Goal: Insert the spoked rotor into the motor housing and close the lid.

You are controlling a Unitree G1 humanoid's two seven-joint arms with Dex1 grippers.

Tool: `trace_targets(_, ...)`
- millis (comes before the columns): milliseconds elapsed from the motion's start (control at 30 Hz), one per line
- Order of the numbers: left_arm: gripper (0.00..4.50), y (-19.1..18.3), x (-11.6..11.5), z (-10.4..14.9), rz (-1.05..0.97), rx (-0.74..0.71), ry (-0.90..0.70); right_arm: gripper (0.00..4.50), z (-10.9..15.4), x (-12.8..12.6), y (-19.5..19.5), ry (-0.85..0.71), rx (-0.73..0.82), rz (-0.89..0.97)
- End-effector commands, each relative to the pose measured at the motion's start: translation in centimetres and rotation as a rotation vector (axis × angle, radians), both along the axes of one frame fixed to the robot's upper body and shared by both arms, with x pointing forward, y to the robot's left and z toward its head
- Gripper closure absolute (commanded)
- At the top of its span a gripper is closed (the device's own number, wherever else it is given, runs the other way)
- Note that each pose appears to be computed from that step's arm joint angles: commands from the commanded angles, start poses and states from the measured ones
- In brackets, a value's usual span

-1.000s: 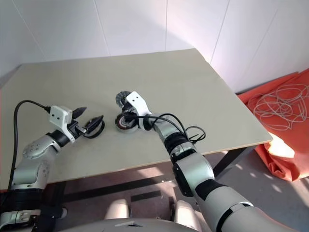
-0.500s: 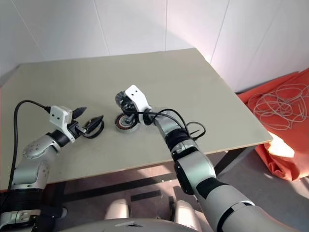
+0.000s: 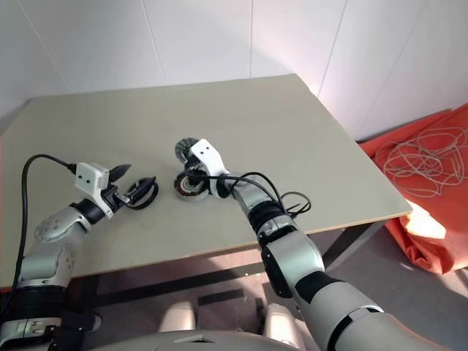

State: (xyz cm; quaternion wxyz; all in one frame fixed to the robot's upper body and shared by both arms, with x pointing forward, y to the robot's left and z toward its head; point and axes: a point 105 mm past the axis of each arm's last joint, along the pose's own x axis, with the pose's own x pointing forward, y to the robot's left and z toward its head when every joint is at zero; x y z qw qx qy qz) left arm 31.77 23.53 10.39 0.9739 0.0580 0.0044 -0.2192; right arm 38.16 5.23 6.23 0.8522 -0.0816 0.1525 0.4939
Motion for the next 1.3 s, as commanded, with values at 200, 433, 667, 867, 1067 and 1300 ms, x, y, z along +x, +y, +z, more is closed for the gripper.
trace_targets(200, 0.0, 0.7, 0.5, 1.1, 0.003, 0.016, -0.046, 4.47, 3.2, 1.0, 0.1, -0.069, 0.046, 0.013)
trace_targets(433, 0.0, 0.4, 0.8, 1.3, -0.007, 0.018, -0.051, 4.47, 7.0, 1.1, 1.0, -0.16, 0.098, 0.046)
trace_targets(667, 0.0, 0.4, 0.6, 1.7, -0.005, 0.023, -0.058, 4.47, 3.9, 0.2, 1.3, -0.066, 0.069, 0.049)
trace_targets(867, 0.0, 0.3, 0.4, 2.1, -0.002, 0.025, -0.06, 4.47, -0.8, -0.8, 0.4, 0.032, -0.017, 0.018)
trace_targets(1067, 0.0, 0.6, 0.4, 2.0, 0.018, 0.025, -0.049, 4.47, 1.8, 0.7, -0.2, -0.037, 0.023, -0.015)
trace_targets(1300, 0.0, 3.8, 0.5, 0.9, 0.145, -0.004, 0.012, 4.47, 6.1, -0.1, -0.8, -0.121, 0.117, 0.084)
